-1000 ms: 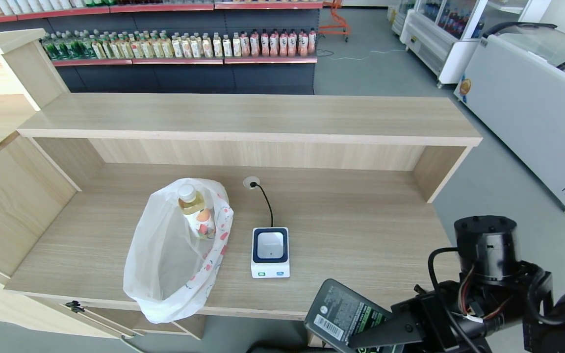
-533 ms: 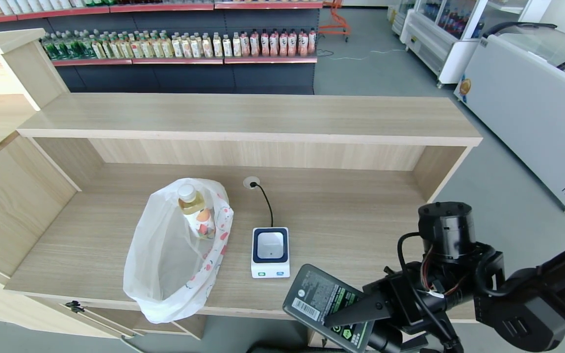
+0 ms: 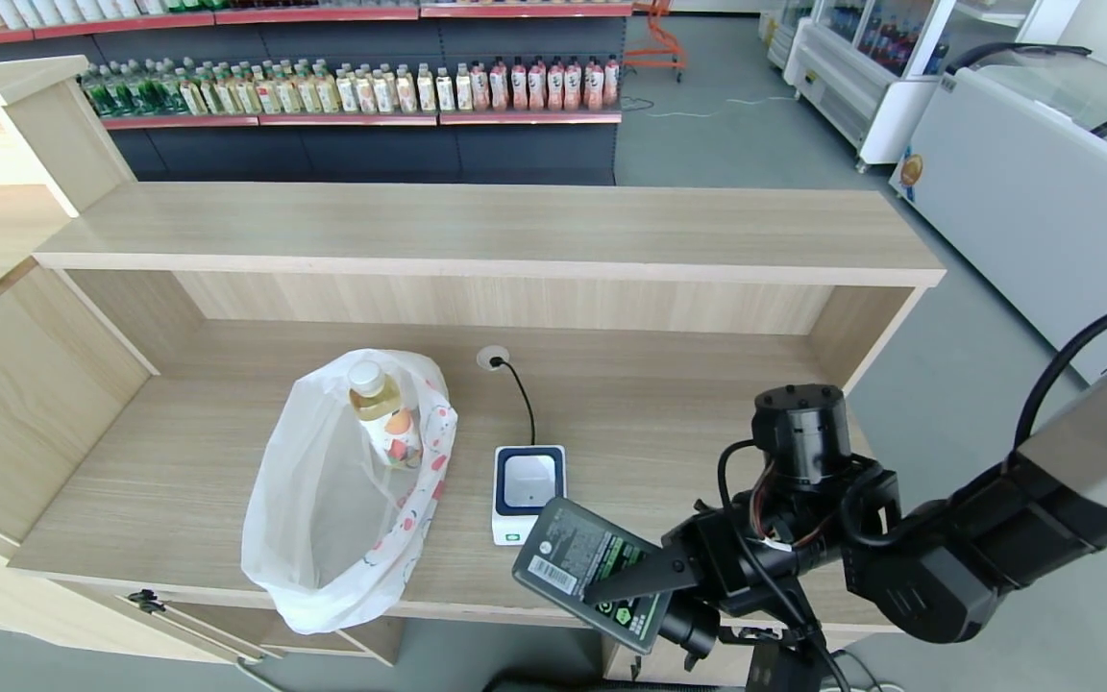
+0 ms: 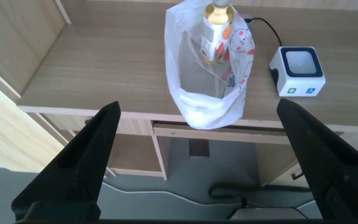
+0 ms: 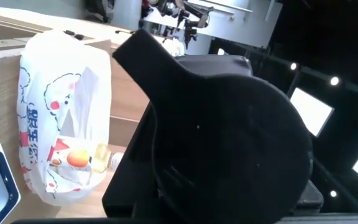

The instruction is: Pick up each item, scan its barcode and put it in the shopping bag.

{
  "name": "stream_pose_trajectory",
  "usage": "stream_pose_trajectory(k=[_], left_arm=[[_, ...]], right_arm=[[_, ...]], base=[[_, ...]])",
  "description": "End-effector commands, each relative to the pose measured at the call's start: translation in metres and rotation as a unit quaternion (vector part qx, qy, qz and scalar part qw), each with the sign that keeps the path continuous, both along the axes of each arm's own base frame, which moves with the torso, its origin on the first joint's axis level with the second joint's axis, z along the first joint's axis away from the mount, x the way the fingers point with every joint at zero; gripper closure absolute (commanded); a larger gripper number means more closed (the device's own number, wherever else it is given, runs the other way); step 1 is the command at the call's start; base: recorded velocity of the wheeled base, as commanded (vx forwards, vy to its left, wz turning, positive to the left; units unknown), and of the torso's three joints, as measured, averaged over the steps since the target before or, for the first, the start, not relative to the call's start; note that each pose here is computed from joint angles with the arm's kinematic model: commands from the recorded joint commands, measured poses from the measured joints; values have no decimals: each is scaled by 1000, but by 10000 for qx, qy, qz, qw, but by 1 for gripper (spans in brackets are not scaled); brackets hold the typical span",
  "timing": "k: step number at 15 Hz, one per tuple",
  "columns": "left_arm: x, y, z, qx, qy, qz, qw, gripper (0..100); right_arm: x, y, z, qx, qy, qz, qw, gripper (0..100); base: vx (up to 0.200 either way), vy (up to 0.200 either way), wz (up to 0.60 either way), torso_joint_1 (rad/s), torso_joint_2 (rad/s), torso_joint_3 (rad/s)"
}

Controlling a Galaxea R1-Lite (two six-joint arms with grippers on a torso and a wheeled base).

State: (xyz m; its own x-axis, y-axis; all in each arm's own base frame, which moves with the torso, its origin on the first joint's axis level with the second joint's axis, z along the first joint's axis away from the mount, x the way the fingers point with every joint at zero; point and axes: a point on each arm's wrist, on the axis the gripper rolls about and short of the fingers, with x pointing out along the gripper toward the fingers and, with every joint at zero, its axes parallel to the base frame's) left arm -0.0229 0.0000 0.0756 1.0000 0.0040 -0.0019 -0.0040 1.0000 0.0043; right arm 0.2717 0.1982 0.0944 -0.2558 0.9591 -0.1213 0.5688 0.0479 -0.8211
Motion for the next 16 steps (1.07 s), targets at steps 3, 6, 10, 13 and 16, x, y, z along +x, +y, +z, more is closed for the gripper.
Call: stream_pose_trajectory(k=[3, 6, 10, 13, 16], left_arm=[[0, 0, 0, 2, -2, 3, 10000, 0], [0, 0, 0, 2, -2, 3, 10000, 0], [0, 0, 0, 2, -2, 3, 10000, 0], [0, 0, 0, 2, -2, 3, 10000, 0], [0, 0, 0, 2, -2, 3, 10000, 0]], right_arm=[[9, 8, -21, -134, 230, 41, 9996, 100], [12, 13, -24, -130, 223, 72, 9996, 100], [14, 14, -26, -145, 250, 71, 9996, 100], [15, 14, -25, -130, 231, 62, 9996, 100], [15, 14, -24, -130, 231, 70, 9996, 100]], base=[[0, 0, 0, 0, 0, 0], [0, 0, 0, 0, 0, 0], [0, 0, 0, 0, 0, 0], [0, 0, 0, 0, 0, 0], [0, 0, 0, 0, 0, 0]])
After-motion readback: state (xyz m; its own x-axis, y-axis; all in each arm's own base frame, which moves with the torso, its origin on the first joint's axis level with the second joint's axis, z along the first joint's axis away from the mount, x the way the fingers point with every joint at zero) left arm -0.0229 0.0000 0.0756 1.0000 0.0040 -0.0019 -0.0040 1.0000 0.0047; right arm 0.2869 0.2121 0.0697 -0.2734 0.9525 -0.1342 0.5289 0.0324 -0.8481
